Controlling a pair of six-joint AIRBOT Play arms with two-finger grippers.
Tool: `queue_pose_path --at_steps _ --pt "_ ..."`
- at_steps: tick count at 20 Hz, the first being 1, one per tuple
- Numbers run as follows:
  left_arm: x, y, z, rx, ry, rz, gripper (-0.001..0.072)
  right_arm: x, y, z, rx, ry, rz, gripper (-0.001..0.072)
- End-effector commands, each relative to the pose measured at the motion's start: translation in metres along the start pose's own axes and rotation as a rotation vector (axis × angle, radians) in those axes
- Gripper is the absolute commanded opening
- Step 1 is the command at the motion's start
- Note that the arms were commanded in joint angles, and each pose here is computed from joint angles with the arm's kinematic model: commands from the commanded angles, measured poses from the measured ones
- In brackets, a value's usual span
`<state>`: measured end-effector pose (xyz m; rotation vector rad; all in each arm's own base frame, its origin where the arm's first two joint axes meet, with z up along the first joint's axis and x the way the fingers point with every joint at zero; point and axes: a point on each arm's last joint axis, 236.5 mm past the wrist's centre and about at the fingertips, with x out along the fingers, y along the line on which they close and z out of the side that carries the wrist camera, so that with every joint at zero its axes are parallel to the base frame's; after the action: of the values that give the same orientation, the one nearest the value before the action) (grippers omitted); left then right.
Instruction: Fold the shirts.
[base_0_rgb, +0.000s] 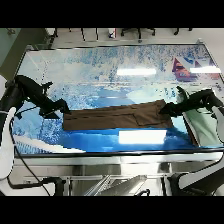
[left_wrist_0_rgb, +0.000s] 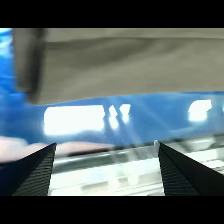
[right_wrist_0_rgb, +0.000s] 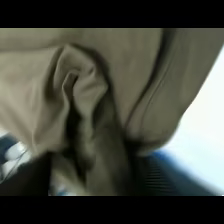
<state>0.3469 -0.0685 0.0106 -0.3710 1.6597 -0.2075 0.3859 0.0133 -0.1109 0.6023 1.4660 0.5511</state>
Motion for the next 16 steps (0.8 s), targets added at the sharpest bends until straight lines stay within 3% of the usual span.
queue_pose_path --at_steps 1,2,4,5,7,12,16 --pt "-0.004 -0.051 0.007 0.066 -0.17 -0.127 0.0684 0.014 0.006 0.003 -0.034 0.01 -0.011 0.0195" --pt "-0.002 -0.064 0.008 0.088 -0.201 -0.142 0.0553 0.016 0.007 0.004 -0.039 0.012 -0.011 0.006" --pt "0.004 -0.09 0.01 0.147 -0.255 -0.151 0.0184 0.016 0.01 0.003 -0.042 0.015 -0.001 0.002" --pt "0.008 -0.103 0.012 0.178 -0.278 -0.156 0.0064 0.015 0.013 0.003 -0.04 0.014 0.009 0.0019" --pt "0.018 -0.139 0.013 0.258 -0.328 -0.174 0.0013 0.01 0.022 0.002 -0.044 0.012 0.032 0.0018" --pt "0.089 -0.223 0.015 0.409 -0.386 -0.209 0.0015 -0.043 0.076 0.002 -0.14 -0.027 0.038 0.0018" --pt "0.169 -0.268 0.013 0.492 -0.277 -0.19 0.0015 -0.114 0.15 0.008 -0.3 -0.14 0.03 0.0018"
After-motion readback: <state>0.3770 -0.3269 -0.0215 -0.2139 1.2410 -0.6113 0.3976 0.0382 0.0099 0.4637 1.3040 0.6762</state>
